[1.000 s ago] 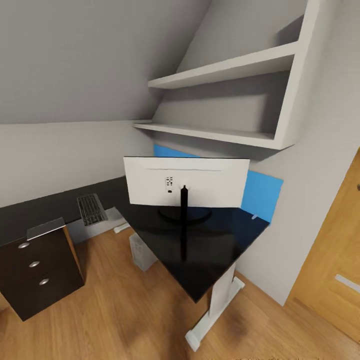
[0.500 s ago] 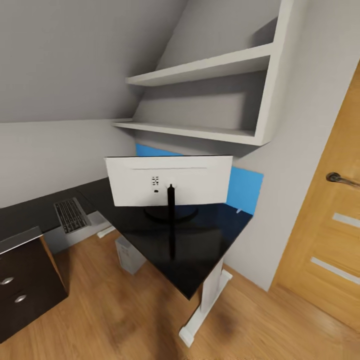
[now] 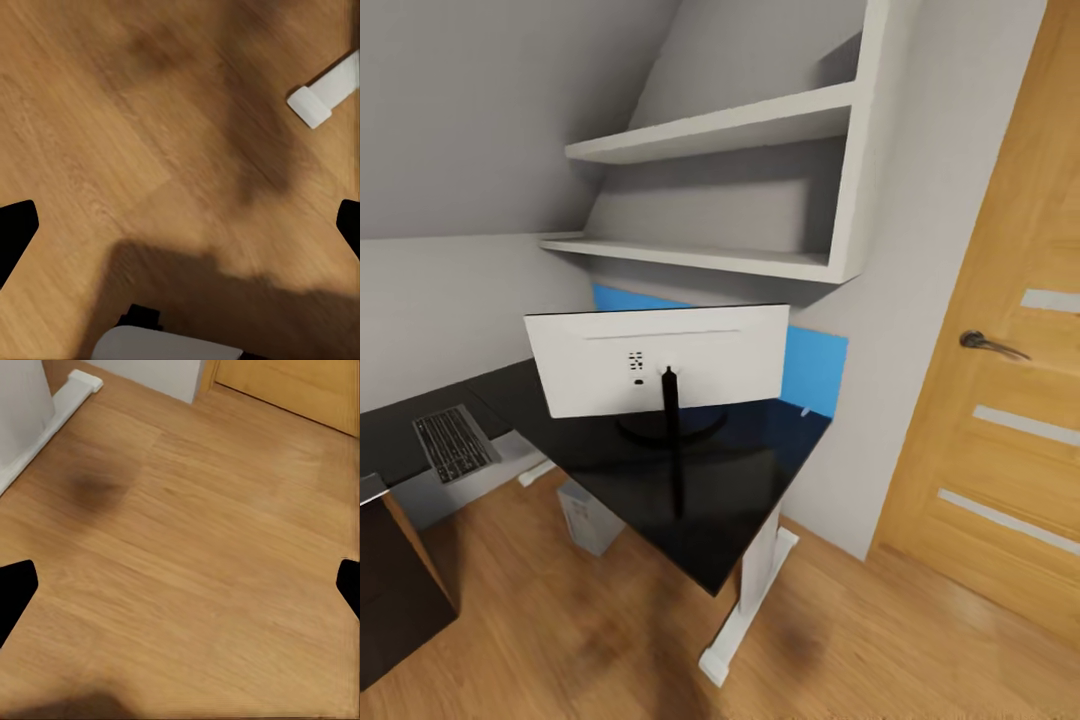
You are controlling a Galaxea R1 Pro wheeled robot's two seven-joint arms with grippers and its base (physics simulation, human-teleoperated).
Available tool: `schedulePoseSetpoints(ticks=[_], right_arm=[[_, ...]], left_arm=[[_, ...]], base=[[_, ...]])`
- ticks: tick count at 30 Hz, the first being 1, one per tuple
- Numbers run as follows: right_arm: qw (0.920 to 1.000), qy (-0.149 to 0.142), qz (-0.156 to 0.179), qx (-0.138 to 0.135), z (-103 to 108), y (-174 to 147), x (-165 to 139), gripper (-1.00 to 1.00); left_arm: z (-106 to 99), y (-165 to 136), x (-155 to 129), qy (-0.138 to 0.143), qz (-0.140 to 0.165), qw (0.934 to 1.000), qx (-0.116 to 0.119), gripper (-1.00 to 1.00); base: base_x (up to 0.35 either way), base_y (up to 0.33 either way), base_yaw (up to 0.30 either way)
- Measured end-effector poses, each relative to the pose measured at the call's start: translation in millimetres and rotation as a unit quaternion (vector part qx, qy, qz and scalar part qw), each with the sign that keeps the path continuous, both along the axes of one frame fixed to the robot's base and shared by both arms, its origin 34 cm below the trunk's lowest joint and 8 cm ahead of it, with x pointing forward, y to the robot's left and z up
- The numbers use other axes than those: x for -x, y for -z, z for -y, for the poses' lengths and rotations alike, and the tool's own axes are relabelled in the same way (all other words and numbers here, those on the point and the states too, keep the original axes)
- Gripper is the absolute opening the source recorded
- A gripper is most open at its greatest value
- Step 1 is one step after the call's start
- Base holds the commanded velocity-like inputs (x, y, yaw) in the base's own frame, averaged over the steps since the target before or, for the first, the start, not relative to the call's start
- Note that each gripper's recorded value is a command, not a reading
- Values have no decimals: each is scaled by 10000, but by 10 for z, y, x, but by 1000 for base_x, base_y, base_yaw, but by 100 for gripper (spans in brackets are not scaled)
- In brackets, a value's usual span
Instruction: In the bedroom, organize the workspace by keeping the computer under the desk, ensuring the monitor is on the desk, placing the keyboard on the desk next to the monitor, placing the mouse on the desk next to the keyboard, moving the folder from the swivel chair onto the desk next to the mouse, stacking the notebook on top of the folder with the pen on top of the notebook, and positioning the swivel chair next to the desk.
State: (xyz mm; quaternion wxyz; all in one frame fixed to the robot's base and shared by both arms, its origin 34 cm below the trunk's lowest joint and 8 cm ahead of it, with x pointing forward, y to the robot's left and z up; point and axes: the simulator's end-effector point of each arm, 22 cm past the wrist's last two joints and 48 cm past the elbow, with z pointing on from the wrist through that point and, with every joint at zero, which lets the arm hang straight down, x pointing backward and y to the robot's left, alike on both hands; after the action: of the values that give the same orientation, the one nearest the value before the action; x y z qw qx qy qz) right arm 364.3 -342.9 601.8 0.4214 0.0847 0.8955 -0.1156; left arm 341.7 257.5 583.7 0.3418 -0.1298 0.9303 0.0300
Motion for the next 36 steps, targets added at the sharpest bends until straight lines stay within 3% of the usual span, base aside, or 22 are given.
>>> schedulePoseSetpoints(ticks=[19,36], right_arm=[[9999,-5,-103,-5,-2,45,62,100],[9998,-8,-204,-8,-5,89,123,100]], left_arm=[[-3,39,65,-8,-98,10000,1,100],[-1,98,173,-12,-248,9997,4,100]], base=[[215,188,-217],[27,58,-217]])
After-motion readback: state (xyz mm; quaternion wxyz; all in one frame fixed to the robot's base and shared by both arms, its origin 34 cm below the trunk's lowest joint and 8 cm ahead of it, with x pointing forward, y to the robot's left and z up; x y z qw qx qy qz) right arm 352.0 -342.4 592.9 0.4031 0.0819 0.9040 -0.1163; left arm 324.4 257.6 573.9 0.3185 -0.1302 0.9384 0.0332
